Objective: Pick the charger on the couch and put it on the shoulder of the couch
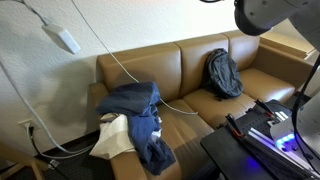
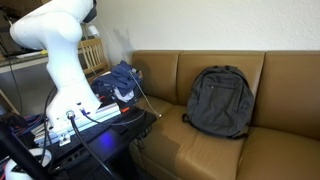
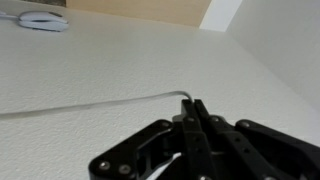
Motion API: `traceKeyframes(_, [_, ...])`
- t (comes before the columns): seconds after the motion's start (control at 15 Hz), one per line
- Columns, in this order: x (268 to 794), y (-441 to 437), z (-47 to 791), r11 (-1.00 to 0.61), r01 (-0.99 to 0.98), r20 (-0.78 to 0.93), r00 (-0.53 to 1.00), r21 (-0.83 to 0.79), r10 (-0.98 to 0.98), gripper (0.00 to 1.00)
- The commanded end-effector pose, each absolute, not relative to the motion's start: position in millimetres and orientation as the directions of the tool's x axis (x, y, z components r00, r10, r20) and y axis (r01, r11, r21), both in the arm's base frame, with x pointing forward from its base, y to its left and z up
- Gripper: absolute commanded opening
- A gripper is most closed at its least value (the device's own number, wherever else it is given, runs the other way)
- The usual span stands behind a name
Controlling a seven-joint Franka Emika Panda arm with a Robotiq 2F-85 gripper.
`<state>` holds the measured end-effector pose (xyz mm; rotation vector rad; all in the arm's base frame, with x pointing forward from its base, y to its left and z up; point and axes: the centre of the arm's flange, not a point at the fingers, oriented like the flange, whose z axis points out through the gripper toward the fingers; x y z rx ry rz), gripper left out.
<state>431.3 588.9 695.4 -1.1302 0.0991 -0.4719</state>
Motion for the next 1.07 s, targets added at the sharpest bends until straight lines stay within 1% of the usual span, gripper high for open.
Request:
traceKeyframes(0.0, [435.3,636.7,761.2,0.388,0.479,0.288,0.843,-0.788,-0.455,0.01])
traceKeyframes(0.2, [414.8,639.3,789.8,0.391,0.611,0.393,0.767,-0.689,-0.507,0.01])
traceKeyframes(0.33, [420.8,628.5,788.2,0.322,0.702,0.485,0.687,-0.635,-0.542,0.01])
traceKeyframes(0.47, [438.7,599.9,761.7,0.194,0.74,0.541,0.619,-0.644,-0.569,0.01])
traceKeyframes(0.67, [495.5,560.4,705.9,0.038,0.702,0.54,0.581,-0.711,-0.609,0.01])
traceKeyframes(0.8, [539.5,532.9,664.7,-0.054,0.639,0.517,0.567,-0.767,-0.642,0.01])
traceKeyframes(1.0, [587.2,491.1,612.5,-0.192,0.541,0.505,0.519,-0.819,-0.69,0.01])
